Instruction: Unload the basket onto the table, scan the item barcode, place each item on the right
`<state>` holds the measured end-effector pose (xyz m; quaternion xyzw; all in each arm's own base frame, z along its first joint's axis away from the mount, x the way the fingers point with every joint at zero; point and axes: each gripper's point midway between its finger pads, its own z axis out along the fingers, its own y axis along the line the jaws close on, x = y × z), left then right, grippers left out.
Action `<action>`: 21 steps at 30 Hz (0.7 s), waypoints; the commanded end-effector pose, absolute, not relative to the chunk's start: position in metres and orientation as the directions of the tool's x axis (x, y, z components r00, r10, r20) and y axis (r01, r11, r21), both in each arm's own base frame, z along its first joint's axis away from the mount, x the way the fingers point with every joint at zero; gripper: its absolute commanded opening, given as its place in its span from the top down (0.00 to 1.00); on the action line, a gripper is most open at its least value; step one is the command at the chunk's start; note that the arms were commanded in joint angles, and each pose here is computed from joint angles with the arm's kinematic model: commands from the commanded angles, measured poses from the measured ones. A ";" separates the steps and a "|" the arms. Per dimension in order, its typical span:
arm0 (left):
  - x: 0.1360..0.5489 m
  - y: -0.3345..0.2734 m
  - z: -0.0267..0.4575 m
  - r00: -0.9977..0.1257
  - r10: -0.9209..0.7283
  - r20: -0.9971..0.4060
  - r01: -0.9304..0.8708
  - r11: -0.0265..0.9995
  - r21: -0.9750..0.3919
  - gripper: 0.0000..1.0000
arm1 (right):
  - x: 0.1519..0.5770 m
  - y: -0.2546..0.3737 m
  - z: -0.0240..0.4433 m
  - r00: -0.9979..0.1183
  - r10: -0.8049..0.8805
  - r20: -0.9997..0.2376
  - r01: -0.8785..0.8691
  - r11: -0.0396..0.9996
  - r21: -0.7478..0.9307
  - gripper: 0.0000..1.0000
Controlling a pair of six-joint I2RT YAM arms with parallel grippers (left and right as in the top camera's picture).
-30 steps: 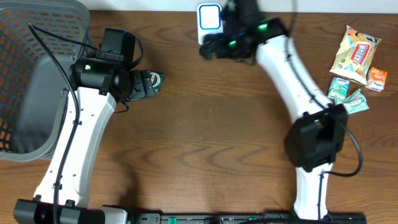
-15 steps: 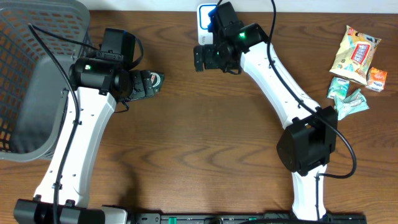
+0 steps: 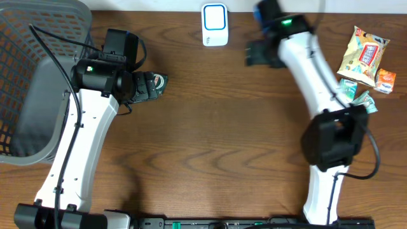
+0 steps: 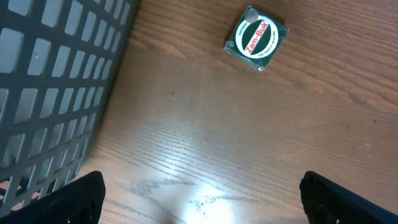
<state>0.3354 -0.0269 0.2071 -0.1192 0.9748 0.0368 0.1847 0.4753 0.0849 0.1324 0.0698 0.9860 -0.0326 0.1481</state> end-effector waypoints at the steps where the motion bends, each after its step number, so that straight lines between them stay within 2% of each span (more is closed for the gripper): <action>1: 0.335 -0.023 0.208 -0.899 -0.225 -0.376 -0.258 0.965 0.040 0.01 | 0.469 0.060 0.122 -0.957 0.194 -0.218 0.195 0.981 0.017 0.01; 3: 0.336 -0.023 0.209 -0.899 -0.225 -0.377 -0.258 0.965 0.039 0.01 | 0.468 0.054 0.121 -0.955 0.224 -0.194 0.216 0.975 0.062 0.01; 11: 0.335 -0.026 0.208 -0.901 -0.225 -0.371 -0.253 0.967 0.026 0.01 | 0.472 0.020 0.122 -0.936 0.290 -0.198 0.284 0.957 0.062 0.01; 21: 0.346 -0.041 0.210 -0.895 -0.222 -0.387 -0.219 0.974 -0.052 0.02 | 0.472 0.019 0.122 -0.935 0.293 -0.198 0.286 0.956 0.062 0.01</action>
